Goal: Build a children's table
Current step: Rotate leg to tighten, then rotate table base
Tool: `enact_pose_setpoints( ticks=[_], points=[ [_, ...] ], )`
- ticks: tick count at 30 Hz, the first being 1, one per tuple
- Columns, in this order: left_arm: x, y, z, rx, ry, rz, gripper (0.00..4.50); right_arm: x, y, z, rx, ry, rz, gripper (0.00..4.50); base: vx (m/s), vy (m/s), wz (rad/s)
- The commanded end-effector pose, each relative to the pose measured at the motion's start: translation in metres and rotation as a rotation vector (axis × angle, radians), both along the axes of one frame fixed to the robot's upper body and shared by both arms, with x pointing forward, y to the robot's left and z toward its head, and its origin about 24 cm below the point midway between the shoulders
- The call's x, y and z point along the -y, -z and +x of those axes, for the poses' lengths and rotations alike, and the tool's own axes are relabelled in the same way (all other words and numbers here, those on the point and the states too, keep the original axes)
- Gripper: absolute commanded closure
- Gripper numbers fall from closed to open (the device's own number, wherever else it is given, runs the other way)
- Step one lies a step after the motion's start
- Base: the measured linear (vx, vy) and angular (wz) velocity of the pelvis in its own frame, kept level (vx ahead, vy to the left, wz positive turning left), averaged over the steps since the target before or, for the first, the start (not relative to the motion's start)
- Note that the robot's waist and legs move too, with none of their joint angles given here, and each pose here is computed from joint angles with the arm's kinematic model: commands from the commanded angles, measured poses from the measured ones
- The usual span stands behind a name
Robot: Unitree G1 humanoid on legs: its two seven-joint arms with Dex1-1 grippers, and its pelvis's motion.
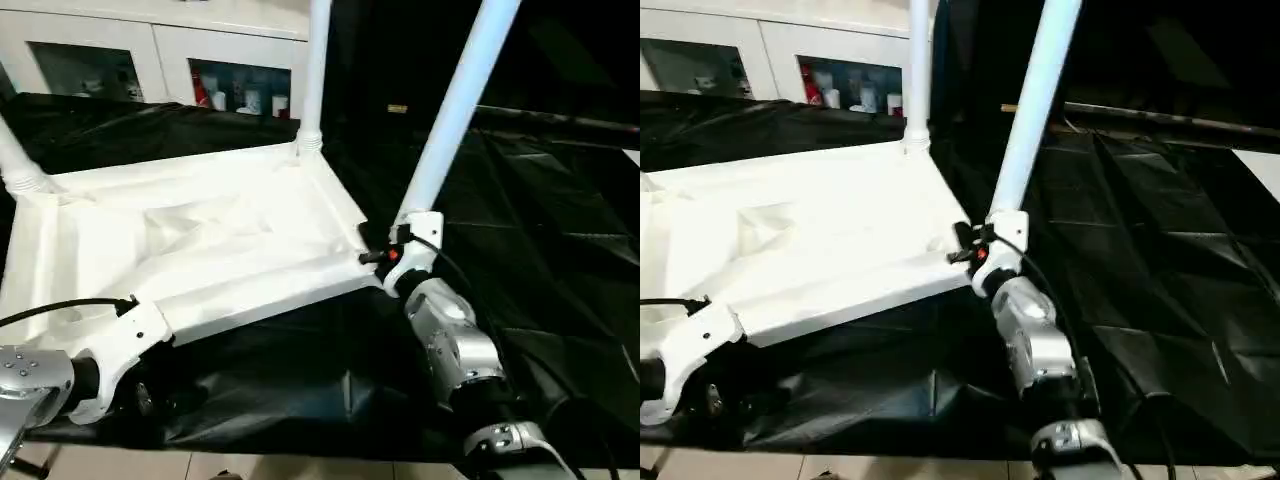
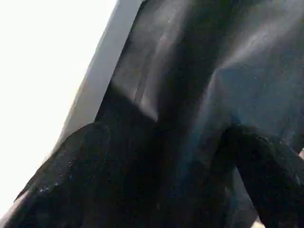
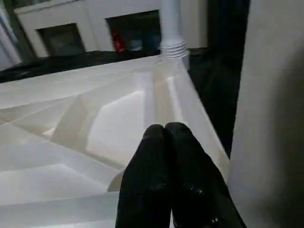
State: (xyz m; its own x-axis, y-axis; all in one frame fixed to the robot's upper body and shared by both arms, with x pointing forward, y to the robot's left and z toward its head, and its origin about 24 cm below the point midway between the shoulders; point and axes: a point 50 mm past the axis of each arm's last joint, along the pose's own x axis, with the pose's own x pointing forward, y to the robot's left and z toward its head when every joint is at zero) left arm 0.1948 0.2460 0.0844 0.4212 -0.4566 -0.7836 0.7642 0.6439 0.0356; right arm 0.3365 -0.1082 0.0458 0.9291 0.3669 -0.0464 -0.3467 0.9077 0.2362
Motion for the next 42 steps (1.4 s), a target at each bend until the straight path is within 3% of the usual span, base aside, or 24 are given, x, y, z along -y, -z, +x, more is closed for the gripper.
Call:
enact_pose_setpoints(
  ticks=[1,2,11,15,18,21,25,29,31,32,33,35,38,40,42],
  points=[
    [0.0,-0.002,0.001,0.022,0.003,0.009,0.0,0.026,-0.002,0.005,0.008,0.114,-0.002,4.45,0.0,0.0,0.0],
    [0.001,-0.002,0.001,0.026,0.007,-0.001,0.0,0.041,-0.002,0.008,0.01,0.165,-0.026,4.45,0.0,0.0,0.0],
    [0.008,-0.01,0.001,0.087,0.022,-0.122,0.0,0.082,-0.007,0.018,0.016,0.316,-0.053,4.45,0.0,0.0,0.0],
    [0.003,-0.01,-0.006,0.075,0.003,-0.153,0.0,0.093,-0.009,0.021,0.013,0.364,-0.083,4.45,0.0,0.0,0.0],
    [-0.004,-0.008,-0.02,0.031,-0.033,-0.184,0.0,0.099,-0.009,0.022,0.009,0.385,-0.103,4.45,0.0,0.0,0.0],
    [-0.009,-0.009,-0.036,-0.025,-0.05,-0.241,0.0,0.097,-0.006,0.022,-0.006,0.353,-0.121,4.45,0.0,0.0,0.0],
    [-0.016,-0.01,-0.046,-0.053,-0.08,-0.274,0.0,0.086,-0.003,0.021,-0.005,0.278,-0.121,4.45,0.0,0.0,0.0],
    [-0.038,-0.011,-0.059,-0.056,-0.154,-0.314,0.0,0.071,0.001,0.014,0.015,0.178,-0.104,4.45,0.0,0.0,0.0],
    [-0.054,-0.016,-0.063,-0.004,-0.216,-0.351,0.0,0.059,0.004,0.004,0.029,0.062,-0.077,4.45,0.0,0.0,0.0],
    [-0.066,-0.022,-0.064,0.064,-0.25,-0.38,0.0,0.05,0.007,-0.007,0.041,-0.054,-0.082,4.45,0.0,0.0,0.0],
    [-0.066,-0.022,-0.064,0.064,-0.25,-0.38,0.0,0.05,0.007,-0.007,0.041,-0.054,-0.082,4.45,0.0,0.0,0.0],
    [-0.081,-0.031,-0.065,0.139,-0.29,-0.423,0.0,0.044,0.012,-0.023,0.045,-0.177,-0.11,4.45,0.0,0.0,0.0],
    [-0.09,-0.039,-0.065,0.177,-0.302,-0.444,0.0,0.048,0.019,-0.031,0.016,-0.194,-0.149,4.45,0.0,0.0,0.0],
    [-0.093,-0.053,-0.059,0.248,-0.299,-0.497,0.0,0.063,0.026,-0.033,-0.023,-0.076,-0.178,4.45,0.0,0.0,0.0],
    [-0.09,-0.057,-0.055,0.268,-0.284,-0.525,0.0,0.07,0.031,-0.032,-0.05,-0.02,-0.211,4.45,0.0,0.0,0.0]
  ],
)
